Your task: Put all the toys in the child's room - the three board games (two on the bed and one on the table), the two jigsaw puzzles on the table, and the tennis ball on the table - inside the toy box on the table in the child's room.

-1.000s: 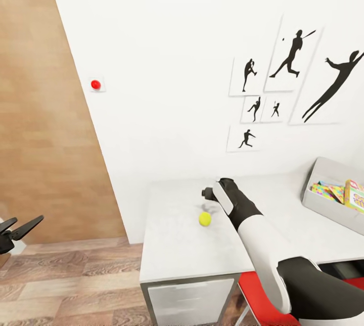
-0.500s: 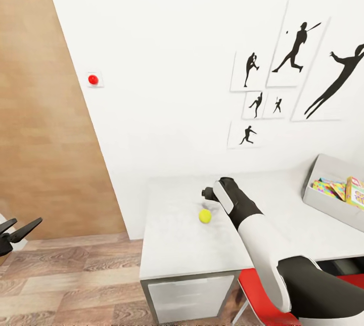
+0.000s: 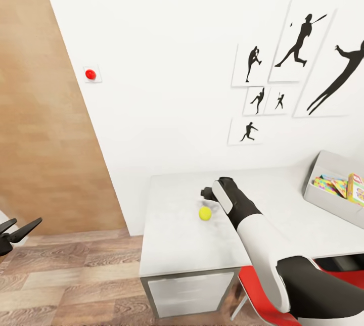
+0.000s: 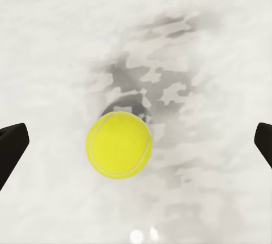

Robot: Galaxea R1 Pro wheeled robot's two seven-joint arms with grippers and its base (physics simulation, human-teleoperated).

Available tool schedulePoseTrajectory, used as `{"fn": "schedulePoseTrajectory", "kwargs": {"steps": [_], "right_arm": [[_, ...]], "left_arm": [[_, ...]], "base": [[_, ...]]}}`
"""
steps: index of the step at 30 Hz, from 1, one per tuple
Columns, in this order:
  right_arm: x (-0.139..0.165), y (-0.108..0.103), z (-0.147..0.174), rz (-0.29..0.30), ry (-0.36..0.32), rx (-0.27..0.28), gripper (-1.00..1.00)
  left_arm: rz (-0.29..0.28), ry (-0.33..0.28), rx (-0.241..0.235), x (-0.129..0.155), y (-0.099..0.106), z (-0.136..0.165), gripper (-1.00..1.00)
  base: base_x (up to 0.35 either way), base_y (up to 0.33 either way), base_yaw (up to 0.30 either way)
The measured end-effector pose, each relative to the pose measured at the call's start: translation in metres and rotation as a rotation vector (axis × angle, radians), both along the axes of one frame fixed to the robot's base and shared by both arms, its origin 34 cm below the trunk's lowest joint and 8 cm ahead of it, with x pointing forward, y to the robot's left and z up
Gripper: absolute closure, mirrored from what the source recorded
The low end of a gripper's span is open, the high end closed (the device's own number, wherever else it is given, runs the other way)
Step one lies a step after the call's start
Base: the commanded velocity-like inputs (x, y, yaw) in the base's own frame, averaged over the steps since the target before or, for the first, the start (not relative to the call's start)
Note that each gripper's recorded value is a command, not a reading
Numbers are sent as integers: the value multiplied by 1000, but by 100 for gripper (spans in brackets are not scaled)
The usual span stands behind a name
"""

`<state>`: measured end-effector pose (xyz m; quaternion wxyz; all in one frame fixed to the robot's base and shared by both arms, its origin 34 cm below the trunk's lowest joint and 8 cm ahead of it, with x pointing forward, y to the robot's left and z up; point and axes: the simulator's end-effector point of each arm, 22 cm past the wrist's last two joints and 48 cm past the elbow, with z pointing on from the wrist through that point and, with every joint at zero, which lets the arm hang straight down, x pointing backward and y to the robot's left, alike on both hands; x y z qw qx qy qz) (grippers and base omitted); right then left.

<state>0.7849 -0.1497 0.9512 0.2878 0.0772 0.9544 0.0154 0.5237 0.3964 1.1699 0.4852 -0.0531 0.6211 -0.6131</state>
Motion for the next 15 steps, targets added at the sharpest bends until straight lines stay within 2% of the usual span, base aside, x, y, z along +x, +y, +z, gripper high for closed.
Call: {"fn": "schedulePoseTrajectory", "kwargs": {"steps": [15], "right_arm": [[2, 2, -10, 9, 25, -2, -100]], "left_arm": [[2, 26, 0, 4, 1, -11, -100]], "base": [[0, 0, 0]]}}
